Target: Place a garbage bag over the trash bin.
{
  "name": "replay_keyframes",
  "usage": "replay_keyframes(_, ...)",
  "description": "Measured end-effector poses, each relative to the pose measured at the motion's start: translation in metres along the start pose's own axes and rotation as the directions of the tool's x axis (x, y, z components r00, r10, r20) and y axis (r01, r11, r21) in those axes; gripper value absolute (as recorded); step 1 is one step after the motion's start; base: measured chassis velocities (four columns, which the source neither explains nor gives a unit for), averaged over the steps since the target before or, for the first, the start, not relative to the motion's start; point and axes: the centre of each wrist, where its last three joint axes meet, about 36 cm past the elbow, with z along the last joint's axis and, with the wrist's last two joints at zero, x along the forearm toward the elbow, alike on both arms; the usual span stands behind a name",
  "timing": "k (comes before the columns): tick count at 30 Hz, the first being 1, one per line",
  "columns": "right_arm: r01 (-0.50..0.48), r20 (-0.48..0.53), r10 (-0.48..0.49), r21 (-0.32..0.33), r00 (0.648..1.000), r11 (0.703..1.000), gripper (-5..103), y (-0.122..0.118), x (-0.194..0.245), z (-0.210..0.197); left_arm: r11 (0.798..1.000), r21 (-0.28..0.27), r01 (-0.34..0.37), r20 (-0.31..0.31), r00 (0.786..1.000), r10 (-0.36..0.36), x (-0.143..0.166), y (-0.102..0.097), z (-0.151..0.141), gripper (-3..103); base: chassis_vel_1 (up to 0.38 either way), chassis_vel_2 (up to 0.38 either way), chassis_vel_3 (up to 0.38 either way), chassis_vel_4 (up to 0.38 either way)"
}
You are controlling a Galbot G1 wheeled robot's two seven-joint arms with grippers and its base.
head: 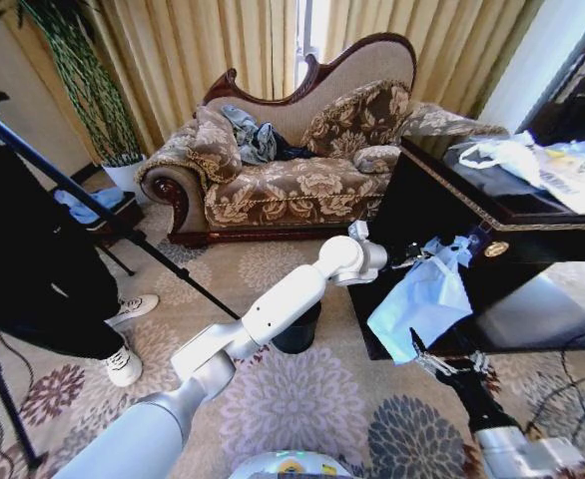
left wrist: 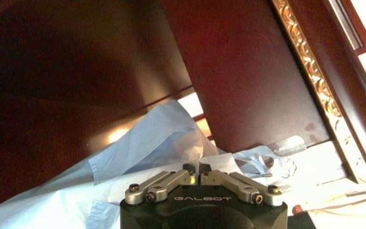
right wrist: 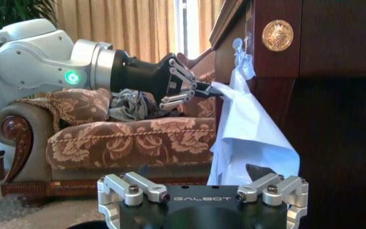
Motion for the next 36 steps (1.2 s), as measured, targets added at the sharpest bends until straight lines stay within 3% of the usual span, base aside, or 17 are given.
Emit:
replay_keyframes(8,0.0,0.001,0.0,-0.001,1.0,1.0,100,0.0,0.0,0.0,1.0,-0.003,0.006,0.003,1.0,-0.006,0.001,-0.002,0.008,0,0.0,0.0,0.0,0.0)
replay_keyframes(19,0.004,0.006,-0.004,-0.003,1.0,1.0,100,0.0,-0.002,0.0,0.999,-0.046,0.024,-0.001,1.0,-0.024,0.002,-0.011,0.031,0,0.0,0.0,0.0,0.0)
replay_keyframes(26,0.004,0.007,-0.004,-0.005,1.0,1.0,100,0.0,-0.003,-0.001,0.998,-0.034,0.059,0.013,0.998,-0.058,0.01,-0.02,0.043,0,0.0,0.0,0.0,0.0)
replay_keyframes(32,0.005,0.007,-0.005,-0.009,1.0,1.0,100,0.0,-0.004,-0.001,0.995,0.025,0.099,0.039,0.994,-0.1,0.022,-0.02,0.05,0,0.0,0.0,0.0,0.0)
replay_keyframes(35,0.006,0.008,-0.006,-0.009,1.0,1.0,100,0.0,-0.004,-0.001,0.984,0.098,0.151,0.083,0.984,-0.159,0.05,0.003,0.046,0,0.0,0.0,0.0,0.0)
replay_keyframes(36,0.006,0.008,-0.006,-0.009,1.0,1.0,100,0.0,-0.004,-0.001,0.984,0.098,0.151,0.083,0.984,-0.159,0.05,0.003,0.046,0,0.0,0.0,0.0,0.0)
